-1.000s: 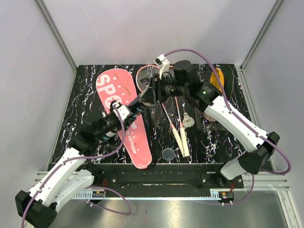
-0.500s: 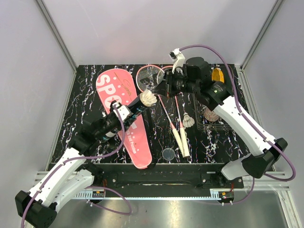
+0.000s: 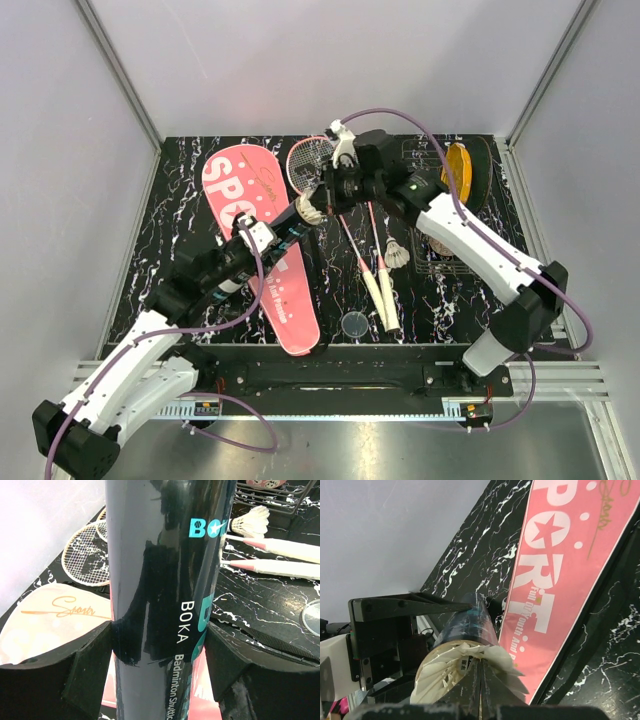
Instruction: Pack up the badminton gear
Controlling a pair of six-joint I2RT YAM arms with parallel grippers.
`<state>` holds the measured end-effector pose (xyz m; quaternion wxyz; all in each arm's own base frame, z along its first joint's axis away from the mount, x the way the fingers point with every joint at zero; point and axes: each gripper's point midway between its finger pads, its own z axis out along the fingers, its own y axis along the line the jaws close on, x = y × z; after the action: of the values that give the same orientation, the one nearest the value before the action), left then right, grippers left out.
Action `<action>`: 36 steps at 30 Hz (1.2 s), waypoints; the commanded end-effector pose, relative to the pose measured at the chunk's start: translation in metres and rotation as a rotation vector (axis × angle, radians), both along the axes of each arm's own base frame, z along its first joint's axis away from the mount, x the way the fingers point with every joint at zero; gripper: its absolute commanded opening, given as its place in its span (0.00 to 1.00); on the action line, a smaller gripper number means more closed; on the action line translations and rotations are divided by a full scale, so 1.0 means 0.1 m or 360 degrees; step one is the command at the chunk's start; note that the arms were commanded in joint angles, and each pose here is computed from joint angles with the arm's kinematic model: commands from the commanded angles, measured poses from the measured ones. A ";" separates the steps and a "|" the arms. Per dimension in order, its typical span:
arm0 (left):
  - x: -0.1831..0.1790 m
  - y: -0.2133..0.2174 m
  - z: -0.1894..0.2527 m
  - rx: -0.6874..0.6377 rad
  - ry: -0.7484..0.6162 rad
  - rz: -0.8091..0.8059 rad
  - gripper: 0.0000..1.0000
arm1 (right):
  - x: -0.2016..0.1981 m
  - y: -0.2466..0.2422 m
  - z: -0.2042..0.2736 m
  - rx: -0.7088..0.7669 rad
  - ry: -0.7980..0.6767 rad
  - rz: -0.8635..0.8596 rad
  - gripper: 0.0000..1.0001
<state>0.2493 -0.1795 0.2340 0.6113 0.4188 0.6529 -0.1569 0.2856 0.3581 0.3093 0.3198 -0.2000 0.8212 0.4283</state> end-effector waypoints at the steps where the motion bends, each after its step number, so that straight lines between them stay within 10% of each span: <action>1: 0.01 -0.10 0.41 -0.0106 -0.0158 -0.0071 0.00 | -0.02 0.29 0.07 0.0104 -0.0033 0.0095 0.00; 28: 0.03 -0.11 0.48 -0.0147 -0.0167 -0.0057 0.00 | -0.07 0.60 -0.53 -0.0130 -0.0014 0.0084 0.21; 36: -0.23 -0.22 0.70 -0.0294 -0.0321 -0.0255 0.00 | -0.24 0.78 -0.60 -0.0092 -0.0024 0.0408 0.11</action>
<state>0.2471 -0.1654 0.2154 0.5902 0.4124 0.6804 -0.1369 0.2846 0.4004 0.2633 0.2945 -0.2494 0.8265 0.4099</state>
